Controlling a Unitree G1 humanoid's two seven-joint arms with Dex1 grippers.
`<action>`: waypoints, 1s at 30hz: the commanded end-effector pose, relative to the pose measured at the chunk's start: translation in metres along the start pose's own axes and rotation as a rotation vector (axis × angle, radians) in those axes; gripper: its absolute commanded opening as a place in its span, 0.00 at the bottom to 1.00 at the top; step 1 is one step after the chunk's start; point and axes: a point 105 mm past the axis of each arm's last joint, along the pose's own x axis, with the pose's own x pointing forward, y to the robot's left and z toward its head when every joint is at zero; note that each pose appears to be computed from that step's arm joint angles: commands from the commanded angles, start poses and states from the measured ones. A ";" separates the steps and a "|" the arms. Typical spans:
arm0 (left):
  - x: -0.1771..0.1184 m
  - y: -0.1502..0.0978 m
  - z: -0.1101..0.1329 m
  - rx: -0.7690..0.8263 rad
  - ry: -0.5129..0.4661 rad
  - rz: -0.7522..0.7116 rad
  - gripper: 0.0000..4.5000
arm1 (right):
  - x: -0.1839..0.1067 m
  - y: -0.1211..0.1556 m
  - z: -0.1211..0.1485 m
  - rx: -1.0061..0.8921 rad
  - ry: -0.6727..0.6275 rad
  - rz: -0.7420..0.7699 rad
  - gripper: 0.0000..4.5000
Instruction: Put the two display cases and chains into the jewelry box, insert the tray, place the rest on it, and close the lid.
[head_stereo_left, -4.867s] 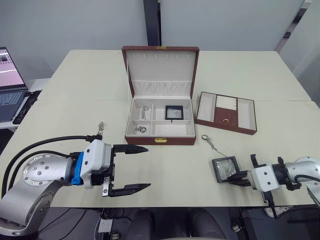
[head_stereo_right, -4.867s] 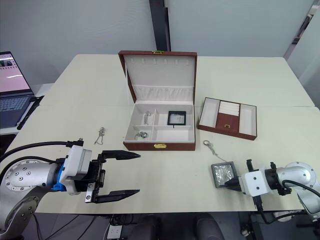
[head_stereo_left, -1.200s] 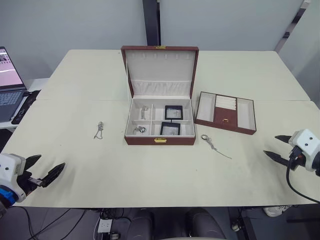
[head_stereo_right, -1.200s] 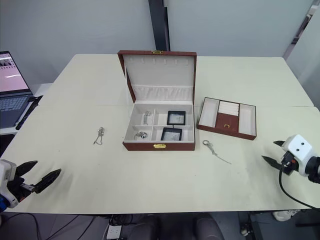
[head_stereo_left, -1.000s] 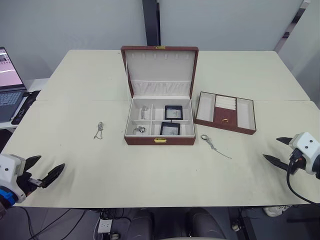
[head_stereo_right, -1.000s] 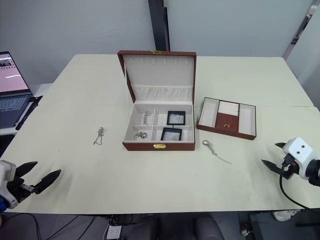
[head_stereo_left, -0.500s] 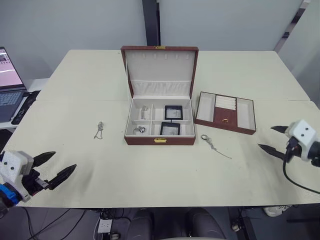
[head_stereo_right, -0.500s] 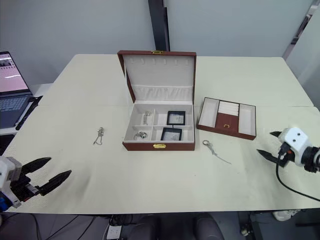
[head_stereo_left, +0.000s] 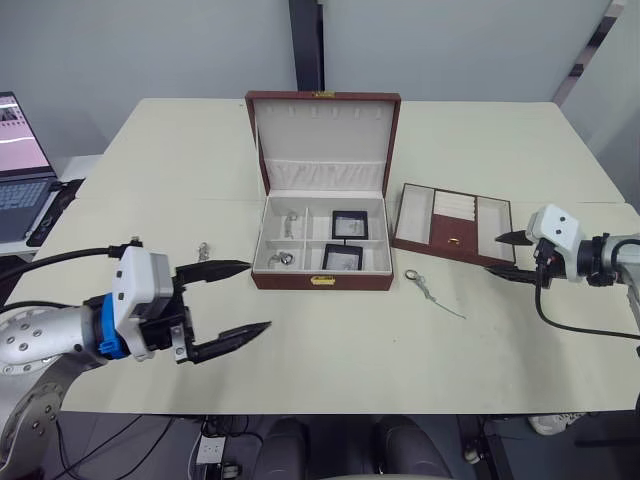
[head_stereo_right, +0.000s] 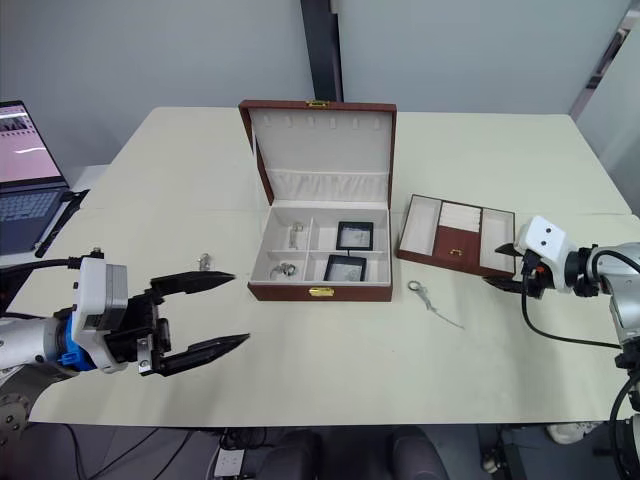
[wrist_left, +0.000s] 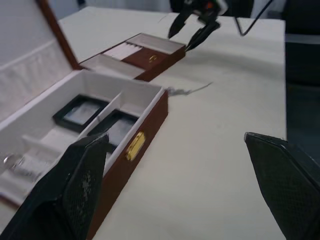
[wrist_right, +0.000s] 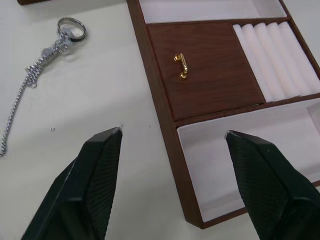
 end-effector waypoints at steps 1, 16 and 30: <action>0.012 -0.006 0.017 0.030 -0.042 -0.058 1.00 | 0.007 -0.004 -0.002 -0.032 0.021 0.012 0.79; 0.019 -0.002 0.019 0.023 -0.052 -0.074 1.00 | 0.029 -0.009 -0.005 -0.008 0.022 0.063 0.35; 0.007 0.016 0.012 0.006 -0.006 -0.017 1.00 | -0.007 -0.011 0.000 0.007 0.072 0.141 0.00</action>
